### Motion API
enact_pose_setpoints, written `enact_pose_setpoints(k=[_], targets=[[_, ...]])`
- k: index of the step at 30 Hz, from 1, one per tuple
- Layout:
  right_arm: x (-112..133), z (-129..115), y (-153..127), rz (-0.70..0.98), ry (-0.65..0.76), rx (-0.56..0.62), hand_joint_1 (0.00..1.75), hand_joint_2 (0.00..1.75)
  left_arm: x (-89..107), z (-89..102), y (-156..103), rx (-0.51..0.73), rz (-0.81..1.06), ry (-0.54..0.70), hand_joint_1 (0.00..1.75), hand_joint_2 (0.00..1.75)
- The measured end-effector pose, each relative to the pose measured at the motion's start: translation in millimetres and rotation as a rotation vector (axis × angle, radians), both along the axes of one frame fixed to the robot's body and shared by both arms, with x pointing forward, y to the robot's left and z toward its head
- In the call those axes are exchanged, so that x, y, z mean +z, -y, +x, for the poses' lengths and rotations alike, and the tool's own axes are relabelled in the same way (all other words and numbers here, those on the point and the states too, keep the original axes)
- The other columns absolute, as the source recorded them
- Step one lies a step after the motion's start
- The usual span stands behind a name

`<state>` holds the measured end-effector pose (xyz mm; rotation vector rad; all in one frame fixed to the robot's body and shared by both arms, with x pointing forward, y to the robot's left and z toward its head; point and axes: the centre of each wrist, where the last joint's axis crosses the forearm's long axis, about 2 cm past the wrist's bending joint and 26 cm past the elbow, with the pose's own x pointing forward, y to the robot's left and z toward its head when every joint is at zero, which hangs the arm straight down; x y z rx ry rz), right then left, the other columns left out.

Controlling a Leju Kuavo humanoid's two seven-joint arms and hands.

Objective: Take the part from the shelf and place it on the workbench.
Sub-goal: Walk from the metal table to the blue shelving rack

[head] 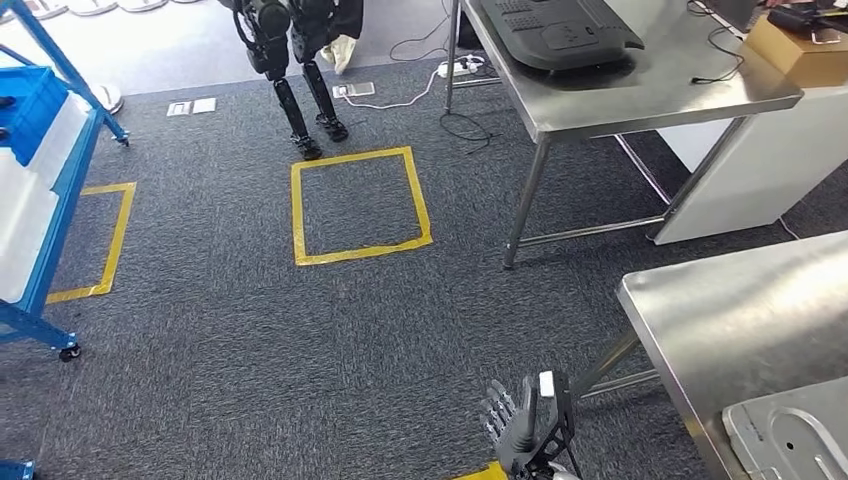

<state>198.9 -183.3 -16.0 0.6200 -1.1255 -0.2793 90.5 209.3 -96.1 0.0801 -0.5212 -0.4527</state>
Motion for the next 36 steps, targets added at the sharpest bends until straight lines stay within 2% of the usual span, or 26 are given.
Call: enact_pose_setpoints(k=[5, 13, 20, 32, 36], targets=[[-13, -7, 5, -0.071, -0.051, 0.037, 0.00, 0.00, -0.2, -1.0, 0, -0.010, 0.000, -0.002, 0.00, 0.00], [-30, -14, 12, -0.327, -0.171, 0.166, 0.00, 0.00, 0.3, 2.0, -1, -0.038, 0.004, -0.014, 0.00, 0.00], [-52, -39, 27, -0.544, -0.352, 0.289, 0.00, 0.00, 1.3, 6.6, 0, -0.064, 0.020, -0.017, 0.00, 0.00], [-71, -77, 40, -0.680, -0.540, 0.400, 0.00, 0.00, 1.9, 10.3, -1, -0.105, 0.033, -0.022, 0.00, 0.00], [-75, -83, 45, -0.735, -0.581, 0.421, 0.00, 0.00, 1.6, 9.0, -1, -0.113, 0.032, -0.025, 0.00, 0.00]])
